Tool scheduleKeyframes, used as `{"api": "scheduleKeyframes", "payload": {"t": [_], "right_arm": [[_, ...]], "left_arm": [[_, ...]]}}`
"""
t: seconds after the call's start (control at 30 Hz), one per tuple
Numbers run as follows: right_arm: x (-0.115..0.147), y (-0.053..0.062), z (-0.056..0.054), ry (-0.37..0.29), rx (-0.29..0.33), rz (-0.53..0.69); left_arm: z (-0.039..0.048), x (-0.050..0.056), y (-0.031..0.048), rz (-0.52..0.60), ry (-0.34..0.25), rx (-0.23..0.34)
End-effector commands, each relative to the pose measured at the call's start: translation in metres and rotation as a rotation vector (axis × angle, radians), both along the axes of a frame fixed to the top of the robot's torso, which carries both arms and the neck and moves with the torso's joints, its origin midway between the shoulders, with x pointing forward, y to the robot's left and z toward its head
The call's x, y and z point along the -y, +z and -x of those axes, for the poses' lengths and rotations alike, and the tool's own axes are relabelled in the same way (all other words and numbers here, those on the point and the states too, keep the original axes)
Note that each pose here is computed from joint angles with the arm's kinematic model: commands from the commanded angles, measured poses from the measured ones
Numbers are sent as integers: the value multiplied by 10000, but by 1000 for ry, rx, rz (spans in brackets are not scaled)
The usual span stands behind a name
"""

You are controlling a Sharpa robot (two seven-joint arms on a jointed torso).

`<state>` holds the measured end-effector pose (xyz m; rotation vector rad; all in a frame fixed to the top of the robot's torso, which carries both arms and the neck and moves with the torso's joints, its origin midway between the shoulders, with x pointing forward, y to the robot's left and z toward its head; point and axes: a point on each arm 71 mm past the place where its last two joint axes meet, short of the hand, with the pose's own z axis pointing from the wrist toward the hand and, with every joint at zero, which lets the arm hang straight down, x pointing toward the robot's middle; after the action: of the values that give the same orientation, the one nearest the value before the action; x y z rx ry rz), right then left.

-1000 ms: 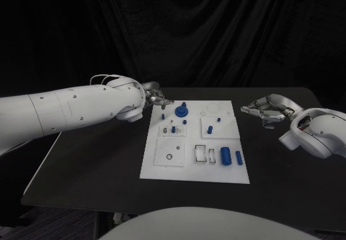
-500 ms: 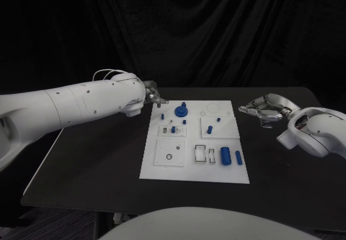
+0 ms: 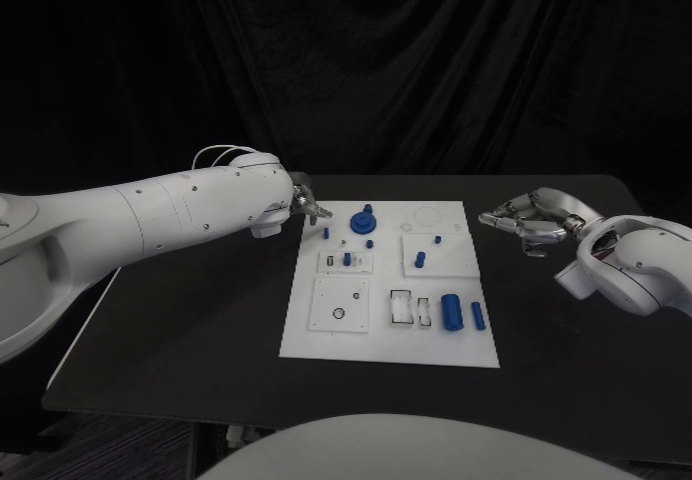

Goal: Assemble the parts on the task board

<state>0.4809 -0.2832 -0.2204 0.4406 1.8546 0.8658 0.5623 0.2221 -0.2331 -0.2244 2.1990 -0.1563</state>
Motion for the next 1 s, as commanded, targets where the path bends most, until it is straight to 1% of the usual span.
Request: {"api": "scheduleKeyframes", "payload": {"t": [0.03,0.17,0.33,1.0], "right_arm": [[0,-16,5,-1,-8,7],[-4,-18,3,1,-9,7],[-3,-20,4,1,-11,8],[-6,-28,4,1,-20,11]], "left_arm": [[19,20,-52,-14,-19,-39],[29,33,-94,-10,-25,-45],[34,37,-118,0,-31,-40],[36,74,-122,38,-56,-6]]}}
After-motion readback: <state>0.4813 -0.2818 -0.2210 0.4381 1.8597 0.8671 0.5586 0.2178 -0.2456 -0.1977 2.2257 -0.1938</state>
